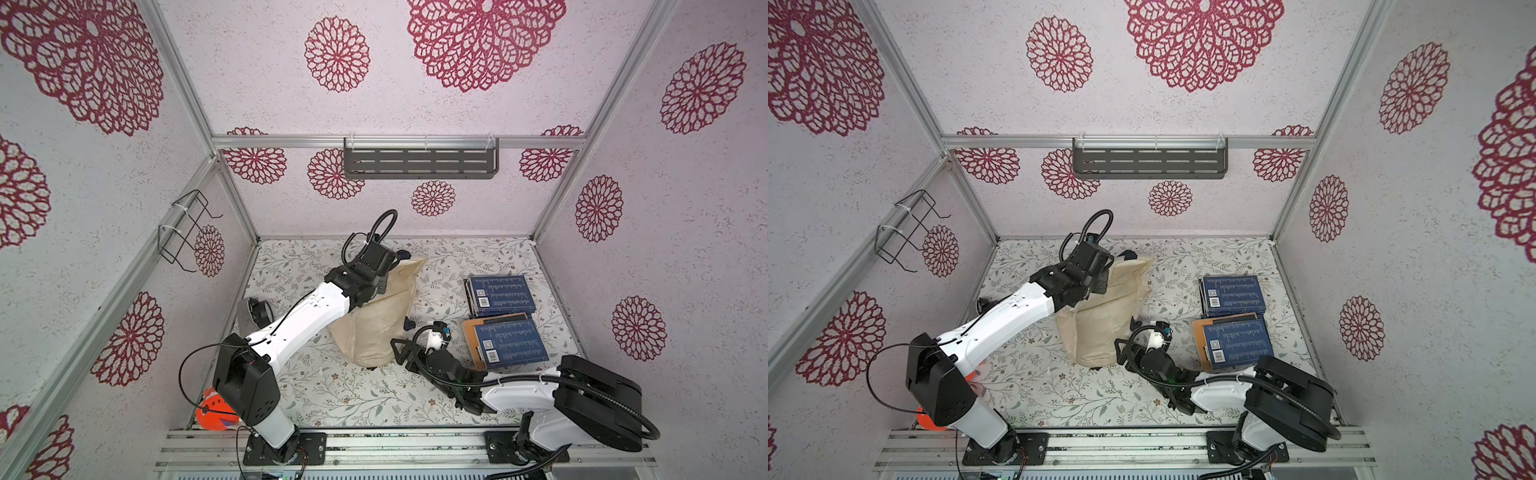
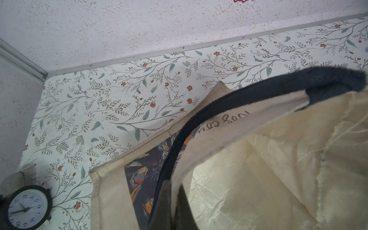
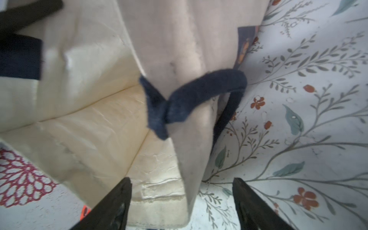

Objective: Take out the books from the canvas bag
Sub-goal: Adjust the canvas bag at the center of the board.

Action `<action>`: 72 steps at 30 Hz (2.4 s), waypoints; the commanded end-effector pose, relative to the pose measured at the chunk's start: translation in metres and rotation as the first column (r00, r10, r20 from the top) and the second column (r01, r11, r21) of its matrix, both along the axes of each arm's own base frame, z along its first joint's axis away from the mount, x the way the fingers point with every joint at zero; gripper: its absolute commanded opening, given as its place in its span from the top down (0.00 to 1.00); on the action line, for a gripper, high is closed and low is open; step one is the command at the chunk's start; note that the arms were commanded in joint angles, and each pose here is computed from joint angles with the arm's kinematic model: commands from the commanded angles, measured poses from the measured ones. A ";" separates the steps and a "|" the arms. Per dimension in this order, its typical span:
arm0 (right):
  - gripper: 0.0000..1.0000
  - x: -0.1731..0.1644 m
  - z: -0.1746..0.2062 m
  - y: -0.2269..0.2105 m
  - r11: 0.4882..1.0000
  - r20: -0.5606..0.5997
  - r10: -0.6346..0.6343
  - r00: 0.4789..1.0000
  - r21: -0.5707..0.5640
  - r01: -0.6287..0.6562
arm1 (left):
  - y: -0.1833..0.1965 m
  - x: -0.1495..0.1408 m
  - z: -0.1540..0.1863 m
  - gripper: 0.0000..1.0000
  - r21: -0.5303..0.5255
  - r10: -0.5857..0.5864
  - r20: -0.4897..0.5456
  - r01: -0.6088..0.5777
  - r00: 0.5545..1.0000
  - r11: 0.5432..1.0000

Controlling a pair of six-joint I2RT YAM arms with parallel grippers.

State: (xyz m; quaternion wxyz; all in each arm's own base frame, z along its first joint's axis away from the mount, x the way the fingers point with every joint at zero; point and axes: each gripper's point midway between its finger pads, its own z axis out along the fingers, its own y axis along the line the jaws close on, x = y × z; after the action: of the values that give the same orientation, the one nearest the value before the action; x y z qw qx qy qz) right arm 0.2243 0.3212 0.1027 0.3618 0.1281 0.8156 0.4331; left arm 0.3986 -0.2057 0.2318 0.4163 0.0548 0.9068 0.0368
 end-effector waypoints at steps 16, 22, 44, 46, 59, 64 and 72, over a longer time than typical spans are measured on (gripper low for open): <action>0.59 0.032 -0.012 0.034 0.994 -0.048 -0.078 0.996 0.076 0.081 | -0.004 0.001 0.006 1.00 -0.073 0.016 -0.006 -0.016 1.000 0.997; 0.99 0.034 -0.016 0.029 0.994 -0.053 -0.085 0.995 0.067 0.089 | 0.000 -0.001 0.011 1.00 -0.077 0.021 0.006 -0.021 1.000 0.997; 1.00 0.030 0.020 0.031 0.999 0.031 -0.008 1.000 0.044 0.007 | 0.024 0.008 0.022 0.44 -0.071 0.068 0.061 -0.063 0.996 0.995; 1.00 0.031 0.022 0.030 0.999 0.036 -0.009 0.999 0.039 0.008 | 0.026 0.008 0.027 0.38 -0.079 0.071 0.070 -0.066 0.995 0.995; 1.00 0.030 0.036 0.031 0.999 0.063 0.020 0.998 0.034 -0.022 | 0.035 0.011 0.080 0.02 -0.131 0.098 0.179 -0.075 0.979 0.989; 1.00 0.031 0.043 0.033 0.999 0.077 0.027 0.997 0.026 -0.029 | 0.037 0.009 0.121 0.02 -0.174 0.094 0.260 -0.049 0.961 0.983; 1.00 0.033 0.057 0.026 1.000 0.109 0.027 0.994 0.010 -0.028 | 0.060 -0.006 0.169 0.02 -0.227 0.143 0.354 -0.064 0.924 0.972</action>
State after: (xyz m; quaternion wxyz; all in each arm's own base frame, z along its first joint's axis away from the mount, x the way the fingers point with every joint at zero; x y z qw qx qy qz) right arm 0.2500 0.3428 0.1162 0.3680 0.1032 0.8232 0.4198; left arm 0.3975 -0.1628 0.3788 0.5556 -0.0219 0.8306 -0.0292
